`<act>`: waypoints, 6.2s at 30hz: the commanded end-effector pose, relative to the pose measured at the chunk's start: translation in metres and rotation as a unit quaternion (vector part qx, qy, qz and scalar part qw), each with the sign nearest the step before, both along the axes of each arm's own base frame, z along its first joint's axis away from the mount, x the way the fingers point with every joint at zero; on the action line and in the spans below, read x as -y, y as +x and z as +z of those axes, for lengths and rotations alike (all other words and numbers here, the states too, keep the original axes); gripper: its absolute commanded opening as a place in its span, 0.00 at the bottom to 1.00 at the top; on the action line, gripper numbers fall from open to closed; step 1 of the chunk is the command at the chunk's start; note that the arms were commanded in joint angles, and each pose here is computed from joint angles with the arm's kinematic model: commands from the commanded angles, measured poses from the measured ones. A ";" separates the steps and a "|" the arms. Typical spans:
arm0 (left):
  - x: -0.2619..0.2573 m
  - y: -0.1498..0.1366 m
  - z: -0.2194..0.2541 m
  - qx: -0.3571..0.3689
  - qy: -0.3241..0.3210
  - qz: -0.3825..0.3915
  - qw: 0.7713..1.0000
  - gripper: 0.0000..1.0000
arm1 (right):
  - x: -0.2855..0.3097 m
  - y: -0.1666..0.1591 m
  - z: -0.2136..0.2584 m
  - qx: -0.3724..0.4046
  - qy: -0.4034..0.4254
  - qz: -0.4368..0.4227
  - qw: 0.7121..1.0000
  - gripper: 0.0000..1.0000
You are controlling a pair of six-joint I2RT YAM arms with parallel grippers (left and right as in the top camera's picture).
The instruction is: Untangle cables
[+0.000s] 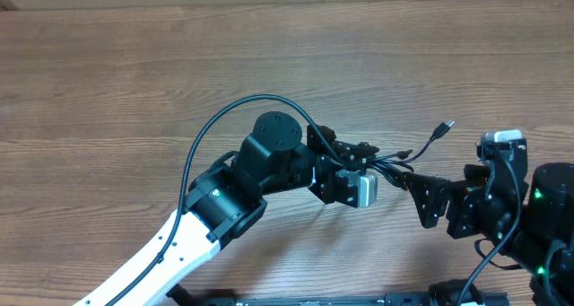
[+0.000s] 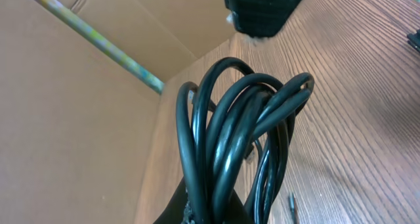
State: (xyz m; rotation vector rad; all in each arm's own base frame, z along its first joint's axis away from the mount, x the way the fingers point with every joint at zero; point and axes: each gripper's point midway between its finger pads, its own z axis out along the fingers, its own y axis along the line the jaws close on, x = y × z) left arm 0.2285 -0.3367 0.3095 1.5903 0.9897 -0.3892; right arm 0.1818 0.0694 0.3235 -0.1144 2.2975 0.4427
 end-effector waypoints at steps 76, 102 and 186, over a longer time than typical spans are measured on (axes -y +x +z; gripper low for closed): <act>0.008 -0.046 0.037 -0.092 -0.081 -0.111 0.986 0.04 | 0.061 0.022 -0.020 -0.053 -0.034 -0.230 0.971 1.00; -0.007 0.023 0.037 -0.203 -0.135 0.125 0.962 0.04 | 0.018 0.012 -0.023 -0.068 -0.014 -0.076 0.995 1.00; -0.017 0.033 0.044 -0.373 -0.207 0.156 0.891 0.04 | 0.013 0.054 0.025 0.062 0.009 -0.077 0.995 1.00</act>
